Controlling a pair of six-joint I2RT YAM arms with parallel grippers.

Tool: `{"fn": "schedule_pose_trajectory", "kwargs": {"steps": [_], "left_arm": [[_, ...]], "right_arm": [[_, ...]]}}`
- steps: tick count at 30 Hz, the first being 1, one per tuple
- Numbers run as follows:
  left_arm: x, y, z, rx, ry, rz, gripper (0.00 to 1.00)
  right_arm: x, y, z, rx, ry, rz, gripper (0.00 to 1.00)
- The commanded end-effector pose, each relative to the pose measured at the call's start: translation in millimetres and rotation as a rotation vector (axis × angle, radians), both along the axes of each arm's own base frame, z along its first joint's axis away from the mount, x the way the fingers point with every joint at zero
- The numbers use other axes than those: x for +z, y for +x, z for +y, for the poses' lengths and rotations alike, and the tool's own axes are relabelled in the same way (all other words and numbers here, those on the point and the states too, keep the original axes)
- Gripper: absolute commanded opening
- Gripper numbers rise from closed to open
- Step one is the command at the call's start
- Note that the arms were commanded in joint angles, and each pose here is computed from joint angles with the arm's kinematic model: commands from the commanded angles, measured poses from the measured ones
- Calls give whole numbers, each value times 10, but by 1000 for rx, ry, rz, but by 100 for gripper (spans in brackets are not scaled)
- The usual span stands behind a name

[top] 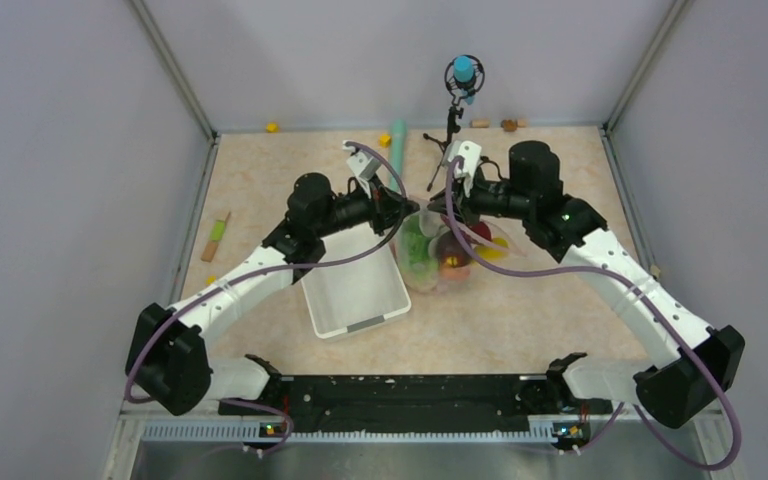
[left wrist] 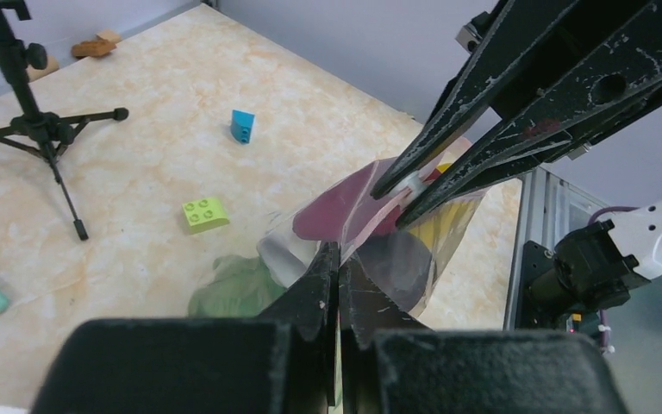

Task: Place the food in the zip-top bag and seal the zipper
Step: Zip the zipper food storage bag at the center of the board.

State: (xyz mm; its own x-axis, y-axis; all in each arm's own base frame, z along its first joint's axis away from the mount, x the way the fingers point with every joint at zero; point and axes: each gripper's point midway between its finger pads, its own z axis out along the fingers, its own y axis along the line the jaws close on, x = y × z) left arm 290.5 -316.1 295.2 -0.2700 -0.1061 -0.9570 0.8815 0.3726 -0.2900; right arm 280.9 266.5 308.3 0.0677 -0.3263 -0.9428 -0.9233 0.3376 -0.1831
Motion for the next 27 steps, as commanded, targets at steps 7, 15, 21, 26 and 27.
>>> {"fn": "schedule_pose_trajectory", "kwargs": {"steps": [7, 15, 21, 26, 27], "left_arm": [[383, 314, 485, 353, -110, -78, 0], [356, 469, 768, 545, -119, -49, 0], [324, 557, 994, 679, -109, -45, 0], [278, 644, 1161, 785, -98, -34, 0], [275, 654, 1187, 802, -98, -31, 0]], "right_arm": [[54, 125, -437, -281, -28, -6, 0], [-86, 107, -760, -469, -35, 29, 0], [-118, 195, -1026, -652, -25, 33, 0], [-177, 300, -1395, -927, -10, 88, 0], [-192, 303, -1464, -971, -14, 92, 0]]}}
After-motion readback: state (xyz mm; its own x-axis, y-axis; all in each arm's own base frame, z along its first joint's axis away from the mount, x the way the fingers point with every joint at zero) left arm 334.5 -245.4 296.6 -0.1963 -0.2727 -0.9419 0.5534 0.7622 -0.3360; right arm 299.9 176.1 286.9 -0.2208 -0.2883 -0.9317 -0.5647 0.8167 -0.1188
